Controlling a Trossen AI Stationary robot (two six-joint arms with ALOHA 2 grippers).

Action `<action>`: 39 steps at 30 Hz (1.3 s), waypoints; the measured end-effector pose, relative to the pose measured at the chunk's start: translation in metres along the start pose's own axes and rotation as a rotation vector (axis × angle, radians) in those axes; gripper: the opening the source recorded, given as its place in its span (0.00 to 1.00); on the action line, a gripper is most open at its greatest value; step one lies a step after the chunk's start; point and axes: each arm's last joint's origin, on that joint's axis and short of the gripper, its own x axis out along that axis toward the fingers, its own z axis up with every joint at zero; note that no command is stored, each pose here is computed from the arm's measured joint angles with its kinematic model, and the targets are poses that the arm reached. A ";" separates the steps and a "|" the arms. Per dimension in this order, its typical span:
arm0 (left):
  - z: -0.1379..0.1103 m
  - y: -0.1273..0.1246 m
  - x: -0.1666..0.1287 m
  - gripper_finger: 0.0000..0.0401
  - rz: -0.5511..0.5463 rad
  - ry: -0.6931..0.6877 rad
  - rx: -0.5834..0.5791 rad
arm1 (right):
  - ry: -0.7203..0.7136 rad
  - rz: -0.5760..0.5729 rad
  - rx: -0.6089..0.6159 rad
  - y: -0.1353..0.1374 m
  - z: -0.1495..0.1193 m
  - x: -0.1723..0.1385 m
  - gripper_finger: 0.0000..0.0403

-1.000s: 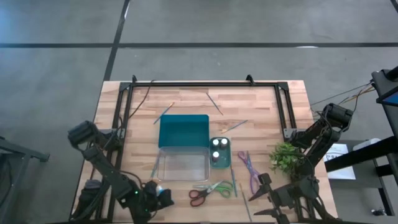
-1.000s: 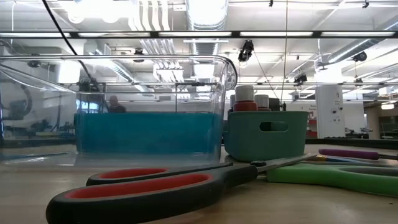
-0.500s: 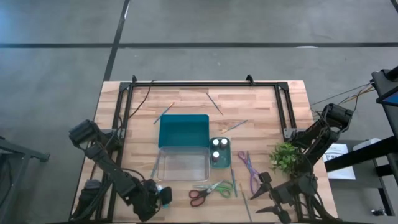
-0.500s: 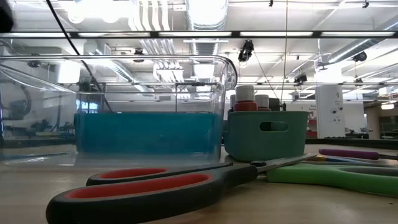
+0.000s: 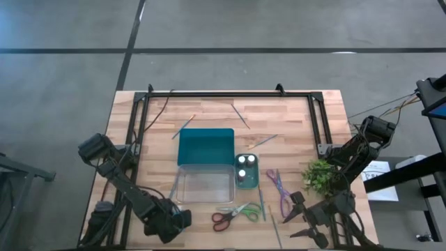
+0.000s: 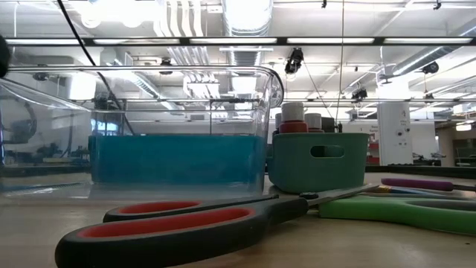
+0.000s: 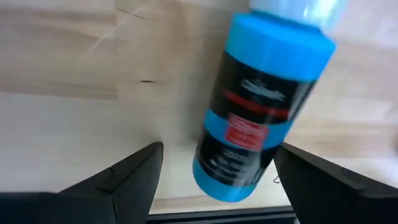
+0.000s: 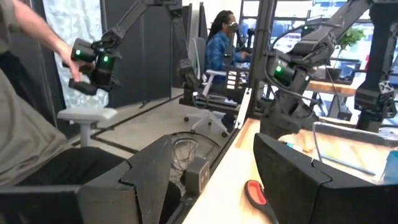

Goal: Pick & Place Paint Supplies
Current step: Put the blue paint bottle into the green bin

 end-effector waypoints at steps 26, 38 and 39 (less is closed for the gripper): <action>0.013 0.017 0.004 0.61 0.110 -0.049 0.350 | -0.053 -0.002 0.016 0.002 0.009 0.003 0.55; 0.013 0.023 0.004 0.50 0.154 -0.042 0.547 | -0.054 -0.003 0.024 0.002 0.010 0.003 0.55; 0.013 0.023 0.003 0.50 0.157 -0.041 0.556 | -0.054 -0.003 0.024 0.002 0.010 0.003 0.55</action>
